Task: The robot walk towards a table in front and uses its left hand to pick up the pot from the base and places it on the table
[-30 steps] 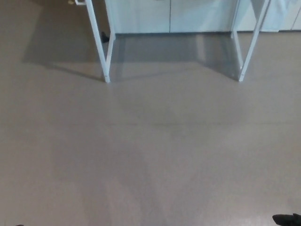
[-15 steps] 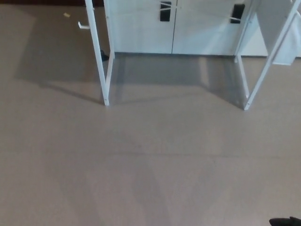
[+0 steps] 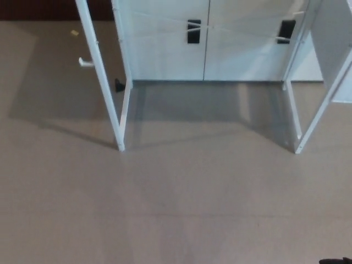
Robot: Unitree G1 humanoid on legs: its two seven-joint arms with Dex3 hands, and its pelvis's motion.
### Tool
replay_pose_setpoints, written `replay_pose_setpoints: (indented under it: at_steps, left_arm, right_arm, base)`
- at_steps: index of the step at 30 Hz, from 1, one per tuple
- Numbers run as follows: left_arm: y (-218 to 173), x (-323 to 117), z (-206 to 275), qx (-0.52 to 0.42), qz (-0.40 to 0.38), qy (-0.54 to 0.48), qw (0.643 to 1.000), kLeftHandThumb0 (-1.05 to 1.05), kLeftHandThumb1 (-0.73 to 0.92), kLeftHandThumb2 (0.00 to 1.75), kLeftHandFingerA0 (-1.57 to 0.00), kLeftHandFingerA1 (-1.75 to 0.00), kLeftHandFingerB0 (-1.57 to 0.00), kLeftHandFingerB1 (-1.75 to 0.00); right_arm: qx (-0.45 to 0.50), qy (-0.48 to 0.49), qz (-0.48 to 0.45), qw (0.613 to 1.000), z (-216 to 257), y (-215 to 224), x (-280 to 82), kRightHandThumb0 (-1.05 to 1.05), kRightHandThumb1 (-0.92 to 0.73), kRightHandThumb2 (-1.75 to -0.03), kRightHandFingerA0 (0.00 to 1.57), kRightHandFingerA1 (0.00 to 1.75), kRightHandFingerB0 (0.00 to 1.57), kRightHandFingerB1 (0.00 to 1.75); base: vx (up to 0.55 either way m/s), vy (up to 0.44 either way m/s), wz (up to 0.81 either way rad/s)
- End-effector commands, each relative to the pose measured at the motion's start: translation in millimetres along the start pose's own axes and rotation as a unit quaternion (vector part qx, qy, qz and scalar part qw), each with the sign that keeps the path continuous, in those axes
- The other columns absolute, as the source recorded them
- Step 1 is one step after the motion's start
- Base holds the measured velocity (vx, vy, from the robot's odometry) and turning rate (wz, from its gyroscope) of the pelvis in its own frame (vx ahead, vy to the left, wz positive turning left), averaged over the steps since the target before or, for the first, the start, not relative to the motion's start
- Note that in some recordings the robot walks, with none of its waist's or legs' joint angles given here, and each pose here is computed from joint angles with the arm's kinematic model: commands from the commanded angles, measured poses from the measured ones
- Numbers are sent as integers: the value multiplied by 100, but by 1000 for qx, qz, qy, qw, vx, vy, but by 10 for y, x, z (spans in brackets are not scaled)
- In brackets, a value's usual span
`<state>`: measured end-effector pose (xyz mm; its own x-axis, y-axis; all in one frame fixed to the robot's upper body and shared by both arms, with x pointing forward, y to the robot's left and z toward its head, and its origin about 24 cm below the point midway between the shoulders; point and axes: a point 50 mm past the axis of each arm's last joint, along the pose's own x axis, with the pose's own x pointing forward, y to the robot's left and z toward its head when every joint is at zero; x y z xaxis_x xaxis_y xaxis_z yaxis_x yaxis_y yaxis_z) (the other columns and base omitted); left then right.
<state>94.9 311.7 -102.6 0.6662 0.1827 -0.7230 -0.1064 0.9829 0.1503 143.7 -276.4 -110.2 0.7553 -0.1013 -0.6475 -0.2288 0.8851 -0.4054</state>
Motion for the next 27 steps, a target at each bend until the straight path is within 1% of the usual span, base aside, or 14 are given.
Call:
replay_pose_setpoints:
  at_steps: [1, 4, 7, 9, 11, 15, 20, 27]
  left_arm:
    - [67, -12, 45, 15, 9, -14, 1000, -10, 44, 90, -33, -56, -18, -49]
    - [65, -8, 45, 8, 10, -13, 1000, -9, 44, 89, -32, -57, -18, -50]
    - [72, -5, 60, 38, 12, -15, 999, -13, 43, 89, -36, -57, -19, -49]
    - [71, -2, 59, 16, 9, -13, 1000, -10, 45, 90, -32, -57, -18, -49]
    - [73, -2, 56, 13, 8, -13, 1000, -10, 44, 90, -33, -57, -18, -49]
    - [69, 8, 95, 11, 7, -19, 1000, -11, 46, 91, -33, -57, -18, -50]
    - [88, 17, 71, 9, 8, -13, 1000, -11, 47, 92, -35, -58, -19, -50]
    - [81, -9, 39, -6, 11, -13, 1000, -10, 46, 91, -34, -57, -19, -50]
  right_arm:
    - [-1, -1, -1, 1000, -1, -12, 2, -30, -55, -56, 60, 54, 40, 44]
    - [1, 1, 1, 1000, -3, -12, 5, -31, -56, -56, 60, 52, 38, 42]
    - [-4, -3, -1, 1000, 9, -14, 5, -31, -56, -57, 60, 52, 39, 42]
    - [-8, -1, 0, 1000, 11, -15, 6, -31, -56, -57, 60, 52, 39, 42]
    - [-11, -1, 0, 1000, 14, -15, 6, -32, -56, -57, 60, 52, 40, 42]
    - [-6, -8, 0, 1000, 64, -26, 34, -29, -56, -56, 59, 53, 40, 44]
    - [-14, -3, 5, 1000, 58, -19, 32, -30, -57, -57, 58, 53, 39, 43]
    - [-9, 4, 9, 1000, 46, -3, 40, -30, -56, -56, 59, 54, 38, 43]
  base:
    - [377, 245, 40]
    - [350, 245, -11]
    - [267, 121, 7]
    - [230, 86, 6]
    - [231, 0, 10]
    - [214, -96, 7]
    - [217, -323, 2]
    - [273, 41, -14]
